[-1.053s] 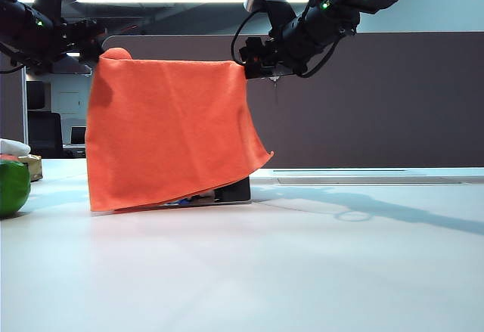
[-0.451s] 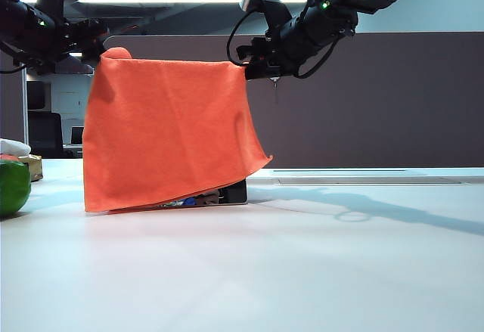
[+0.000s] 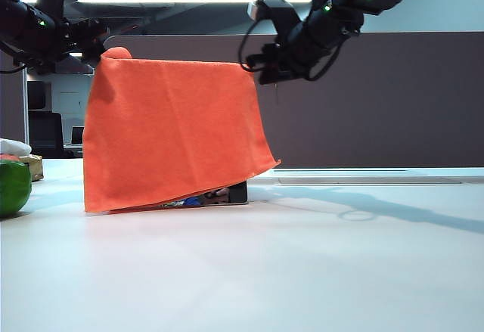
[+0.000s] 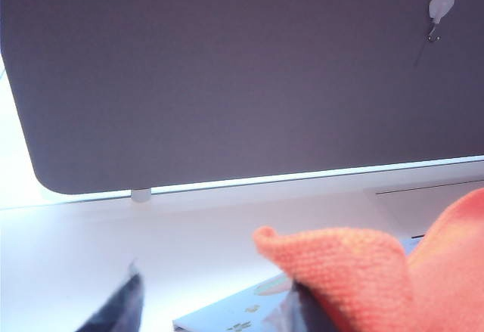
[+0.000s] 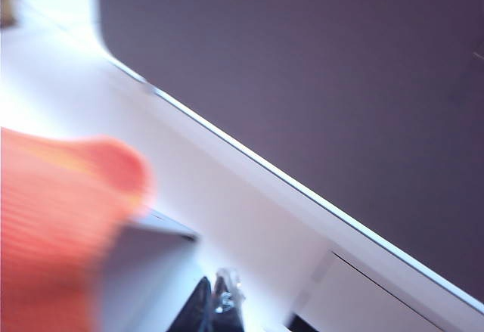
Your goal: Pick up the cloth from the table and use it to cover the mirror.
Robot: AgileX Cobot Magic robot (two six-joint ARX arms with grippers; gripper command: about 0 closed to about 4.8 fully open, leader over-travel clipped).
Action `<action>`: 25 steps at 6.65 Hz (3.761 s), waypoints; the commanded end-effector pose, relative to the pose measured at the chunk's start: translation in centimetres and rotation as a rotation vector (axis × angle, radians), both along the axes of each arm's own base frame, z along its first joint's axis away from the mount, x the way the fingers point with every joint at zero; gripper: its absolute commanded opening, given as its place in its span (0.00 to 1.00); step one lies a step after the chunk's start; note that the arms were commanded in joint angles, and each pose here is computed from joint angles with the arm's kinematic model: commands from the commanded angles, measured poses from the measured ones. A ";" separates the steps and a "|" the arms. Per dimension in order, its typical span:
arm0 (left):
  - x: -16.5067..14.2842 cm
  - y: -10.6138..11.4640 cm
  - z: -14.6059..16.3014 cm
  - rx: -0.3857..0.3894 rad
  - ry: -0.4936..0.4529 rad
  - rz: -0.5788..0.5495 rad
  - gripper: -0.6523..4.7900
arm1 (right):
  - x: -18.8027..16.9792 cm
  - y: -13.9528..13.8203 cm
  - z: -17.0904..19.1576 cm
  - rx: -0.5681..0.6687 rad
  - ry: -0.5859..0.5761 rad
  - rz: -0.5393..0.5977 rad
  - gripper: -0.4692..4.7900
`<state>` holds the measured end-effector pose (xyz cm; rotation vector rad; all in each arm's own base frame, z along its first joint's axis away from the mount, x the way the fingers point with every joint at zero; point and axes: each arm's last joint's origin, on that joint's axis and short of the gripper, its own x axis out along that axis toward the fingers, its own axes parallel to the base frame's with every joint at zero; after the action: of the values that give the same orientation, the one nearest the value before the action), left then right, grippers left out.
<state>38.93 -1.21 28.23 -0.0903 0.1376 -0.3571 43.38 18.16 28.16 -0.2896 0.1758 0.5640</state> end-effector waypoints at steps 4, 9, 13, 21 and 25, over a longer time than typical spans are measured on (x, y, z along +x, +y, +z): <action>-0.1 -0.1 0.4 -0.023 -0.007 -0.024 0.57 | 0.2 -2.8 0.6 0.040 0.080 0.113 0.36; -0.1 -0.1 0.4 -0.019 -0.008 -0.025 0.57 | -2.1 -3.9 4.5 0.181 0.082 0.471 0.54; -0.2 -1.3 0.4 -0.019 -0.008 -0.054 0.57 | -0.8 -3.5 3.0 0.225 0.081 0.473 0.54; -0.2 -1.3 0.4 -0.019 -0.007 -0.054 0.57 | -0.5 -2.7 2.2 0.258 0.122 0.477 0.40; -0.2 -1.3 0.3 -0.019 0.001 -0.053 0.57 | 1.1 -2.2 0.1 0.239 0.075 0.337 0.48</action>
<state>38.85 -2.34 28.16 -0.1083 0.1502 -0.4001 44.46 15.93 27.59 -0.0604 0.1641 0.9347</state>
